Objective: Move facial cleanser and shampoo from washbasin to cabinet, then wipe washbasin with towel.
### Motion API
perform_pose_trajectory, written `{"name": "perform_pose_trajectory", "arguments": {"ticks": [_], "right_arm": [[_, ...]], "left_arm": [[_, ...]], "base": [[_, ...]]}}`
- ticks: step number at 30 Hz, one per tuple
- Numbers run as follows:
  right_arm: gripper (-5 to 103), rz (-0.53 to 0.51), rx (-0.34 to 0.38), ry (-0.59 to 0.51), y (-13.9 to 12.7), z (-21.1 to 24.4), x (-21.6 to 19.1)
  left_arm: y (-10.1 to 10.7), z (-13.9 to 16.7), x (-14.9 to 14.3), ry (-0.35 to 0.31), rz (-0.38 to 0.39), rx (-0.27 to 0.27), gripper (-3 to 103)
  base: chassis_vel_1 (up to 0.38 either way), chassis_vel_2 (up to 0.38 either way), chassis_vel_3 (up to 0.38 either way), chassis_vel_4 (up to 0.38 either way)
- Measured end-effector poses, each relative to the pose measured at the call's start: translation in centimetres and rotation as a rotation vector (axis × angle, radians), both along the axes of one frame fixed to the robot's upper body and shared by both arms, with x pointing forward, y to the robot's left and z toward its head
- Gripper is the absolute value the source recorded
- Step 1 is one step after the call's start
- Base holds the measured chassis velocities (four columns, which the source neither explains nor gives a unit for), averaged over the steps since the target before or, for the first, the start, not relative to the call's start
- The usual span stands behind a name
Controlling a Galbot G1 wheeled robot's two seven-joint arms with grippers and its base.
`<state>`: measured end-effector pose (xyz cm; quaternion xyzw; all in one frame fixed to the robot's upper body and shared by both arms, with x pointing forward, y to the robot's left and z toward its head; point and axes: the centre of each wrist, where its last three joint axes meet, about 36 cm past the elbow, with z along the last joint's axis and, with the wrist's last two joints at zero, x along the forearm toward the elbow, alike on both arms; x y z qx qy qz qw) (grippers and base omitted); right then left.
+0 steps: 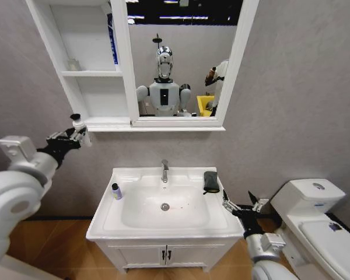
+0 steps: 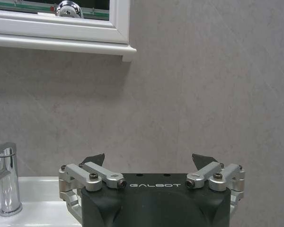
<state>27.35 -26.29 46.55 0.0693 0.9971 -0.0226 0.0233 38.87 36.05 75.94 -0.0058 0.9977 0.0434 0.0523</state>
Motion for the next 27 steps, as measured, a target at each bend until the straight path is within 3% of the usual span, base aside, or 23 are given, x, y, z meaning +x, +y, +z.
{"name": "perform_pose_trajectory", "arguments": {"ticks": [5,10,17,27], "right_arm": [[100,-0.001,-0.004,0.014,0.0,-0.8,-0.1],[100,0.000,-0.005,0.019,0.0,-1.0,-0.2],[100,0.006,-0.010,0.018,0.0,-1.1,-0.1],[100,-0.003,-0.012,0.024,-0.4,-1.4,-0.6]], "left_arm": [[2.2,3.7,1.3,0.049,-0.067,-0.054,30],[4.1,4.2,2.5,0.062,-0.132,-0.079,30],[3.8,4.3,4.9,0.014,-0.202,-0.066,30],[3.6,4.4,9.4,-0.016,-0.192,-0.070,30]], "base": [[0.000,0.000,0.000,0.000],[0.000,0.000,0.000,0.000],[0.000,0.000,0.000,0.000],[0.000,0.000,0.000,0.000]]}}
